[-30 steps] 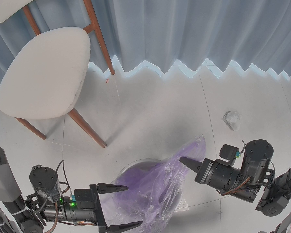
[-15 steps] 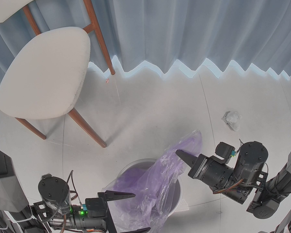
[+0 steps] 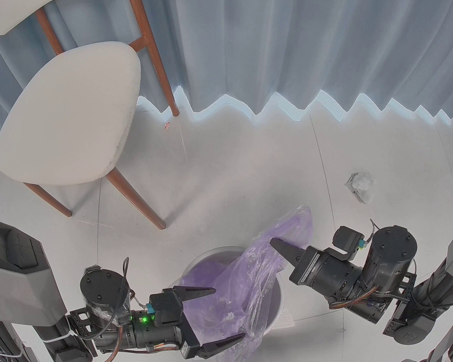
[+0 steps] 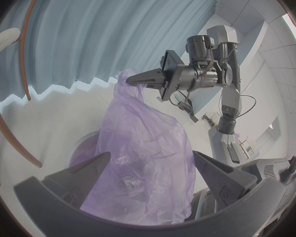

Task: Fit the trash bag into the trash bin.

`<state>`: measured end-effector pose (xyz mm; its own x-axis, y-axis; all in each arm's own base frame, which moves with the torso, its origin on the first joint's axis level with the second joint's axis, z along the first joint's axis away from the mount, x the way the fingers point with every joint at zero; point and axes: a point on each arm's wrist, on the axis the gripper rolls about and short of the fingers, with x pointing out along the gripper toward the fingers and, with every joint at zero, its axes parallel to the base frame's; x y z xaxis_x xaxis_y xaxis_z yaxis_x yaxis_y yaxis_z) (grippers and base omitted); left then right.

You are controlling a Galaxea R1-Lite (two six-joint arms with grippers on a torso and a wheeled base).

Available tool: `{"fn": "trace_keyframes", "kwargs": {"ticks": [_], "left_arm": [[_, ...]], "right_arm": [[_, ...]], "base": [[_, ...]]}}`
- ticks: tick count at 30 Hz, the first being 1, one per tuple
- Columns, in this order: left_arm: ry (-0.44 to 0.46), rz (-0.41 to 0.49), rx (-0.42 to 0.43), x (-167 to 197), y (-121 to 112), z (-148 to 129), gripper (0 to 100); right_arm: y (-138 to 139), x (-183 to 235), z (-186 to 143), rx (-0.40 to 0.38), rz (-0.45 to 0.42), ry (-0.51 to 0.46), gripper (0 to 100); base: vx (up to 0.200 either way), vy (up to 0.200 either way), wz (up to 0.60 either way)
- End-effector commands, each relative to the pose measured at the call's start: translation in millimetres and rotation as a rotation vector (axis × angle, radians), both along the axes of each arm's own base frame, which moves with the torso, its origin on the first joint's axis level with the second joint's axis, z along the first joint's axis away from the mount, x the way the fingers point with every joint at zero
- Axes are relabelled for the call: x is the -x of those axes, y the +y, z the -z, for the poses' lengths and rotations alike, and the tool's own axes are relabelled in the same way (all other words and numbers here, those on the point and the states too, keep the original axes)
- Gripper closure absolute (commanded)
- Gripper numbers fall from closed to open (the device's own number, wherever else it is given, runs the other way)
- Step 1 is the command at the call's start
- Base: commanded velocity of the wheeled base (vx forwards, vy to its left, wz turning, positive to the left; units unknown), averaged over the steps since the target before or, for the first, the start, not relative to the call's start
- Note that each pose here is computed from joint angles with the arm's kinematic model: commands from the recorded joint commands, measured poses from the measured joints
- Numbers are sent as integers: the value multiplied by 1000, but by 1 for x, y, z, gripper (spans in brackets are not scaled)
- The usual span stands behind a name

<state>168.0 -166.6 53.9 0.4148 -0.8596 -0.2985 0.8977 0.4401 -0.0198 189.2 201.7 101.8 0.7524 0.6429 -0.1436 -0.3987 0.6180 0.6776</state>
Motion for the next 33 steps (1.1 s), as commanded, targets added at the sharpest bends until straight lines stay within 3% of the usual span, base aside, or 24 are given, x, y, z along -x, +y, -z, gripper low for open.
{"fn": "trace_keyframes", "kwargs": {"ticks": [1,9,10,18,26,29,33], "left_arm": [[3,-5,5,-5,-4,2,0],[43,-27,-26,-6,2,11,0],[43,-27,-25,-5,3,10,100],[35,-77,0,-5,17,1,100],[29,-126,128,-4,28,-27,100],[116,-109,210,0,25,-34,100],[193,-97,253,1,20,-35,100]], "right_arm": [[-2,2,-6,-14,-2,-15,100],[-6,6,-19,-52,-3,-45,100],[-6,6,-19,-51,-3,-46,100],[-10,8,-27,-68,-3,-61,100],[-20,9,-32,-74,-7,-78,100],[-33,18,-36,-83,-85,-76,100],[-46,21,-35,-31,-111,-58,100]], "base": [[0,0,0],[0,0,0],[0,0,0],[0,0,0],[0,0,0],[0,0,0],[0,0,0]]}}
